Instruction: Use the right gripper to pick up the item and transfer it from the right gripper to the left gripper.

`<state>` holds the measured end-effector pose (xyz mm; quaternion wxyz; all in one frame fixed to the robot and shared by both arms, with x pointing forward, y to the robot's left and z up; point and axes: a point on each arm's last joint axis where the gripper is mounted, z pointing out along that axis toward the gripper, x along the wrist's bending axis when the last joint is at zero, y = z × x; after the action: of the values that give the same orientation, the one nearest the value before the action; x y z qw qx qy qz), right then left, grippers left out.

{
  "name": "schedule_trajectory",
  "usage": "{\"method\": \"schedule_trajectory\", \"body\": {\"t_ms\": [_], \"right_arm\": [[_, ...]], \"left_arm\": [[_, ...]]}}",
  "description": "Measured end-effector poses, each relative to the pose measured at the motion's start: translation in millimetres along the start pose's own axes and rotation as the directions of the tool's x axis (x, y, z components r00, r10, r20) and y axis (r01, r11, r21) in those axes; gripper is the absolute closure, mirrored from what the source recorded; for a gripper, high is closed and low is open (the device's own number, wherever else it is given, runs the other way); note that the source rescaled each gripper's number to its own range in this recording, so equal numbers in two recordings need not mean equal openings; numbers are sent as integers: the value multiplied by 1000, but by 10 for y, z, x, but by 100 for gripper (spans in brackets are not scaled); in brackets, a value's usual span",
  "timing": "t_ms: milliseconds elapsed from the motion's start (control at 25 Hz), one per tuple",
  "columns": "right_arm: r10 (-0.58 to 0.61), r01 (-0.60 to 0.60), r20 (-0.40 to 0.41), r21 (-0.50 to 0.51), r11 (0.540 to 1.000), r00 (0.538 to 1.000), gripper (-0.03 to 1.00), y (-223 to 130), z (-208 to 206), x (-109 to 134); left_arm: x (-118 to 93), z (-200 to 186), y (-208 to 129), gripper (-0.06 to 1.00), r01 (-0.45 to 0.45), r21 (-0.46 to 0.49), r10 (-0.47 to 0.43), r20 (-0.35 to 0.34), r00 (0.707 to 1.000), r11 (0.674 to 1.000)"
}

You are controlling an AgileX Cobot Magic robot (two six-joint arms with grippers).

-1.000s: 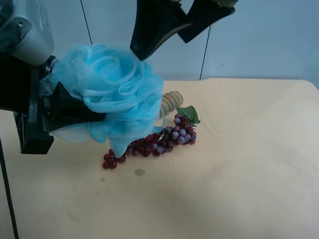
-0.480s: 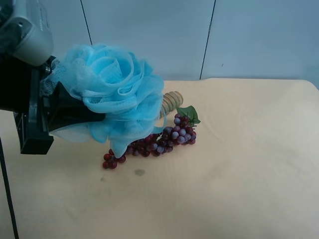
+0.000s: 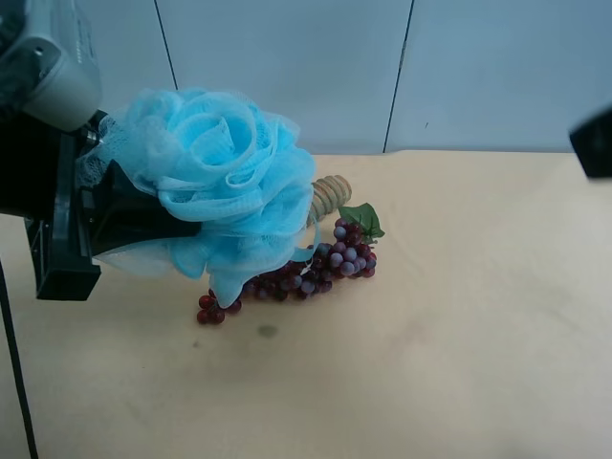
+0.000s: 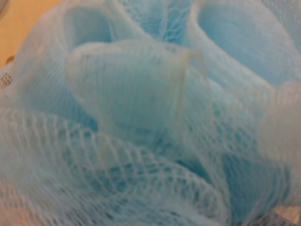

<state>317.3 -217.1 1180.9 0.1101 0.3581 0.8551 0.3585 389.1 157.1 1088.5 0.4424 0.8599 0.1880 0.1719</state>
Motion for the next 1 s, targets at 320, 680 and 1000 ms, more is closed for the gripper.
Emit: {"method": "schedule_trajectory", "body": {"t_ms": [320, 680, 1000], "right_arm": [[2, -3, 8, 40, 999, 1000, -3, -1007, 162, -3], [-14, 21, 45, -156, 987, 999, -3, -1569, 273, -33], [-6, 18, 57, -207, 978, 998, -3, -1626, 223, -37]], "left_arm": [[-7, 0, -5, 91, 0, 6, 0, 7, 1000, 1000], [-7, 0, -5, 92, 0, 6, 0, 7, 1000, 1000], [-7, 0, -6, 92, 0, 6, 0, 8, 1000, 1000]]}}
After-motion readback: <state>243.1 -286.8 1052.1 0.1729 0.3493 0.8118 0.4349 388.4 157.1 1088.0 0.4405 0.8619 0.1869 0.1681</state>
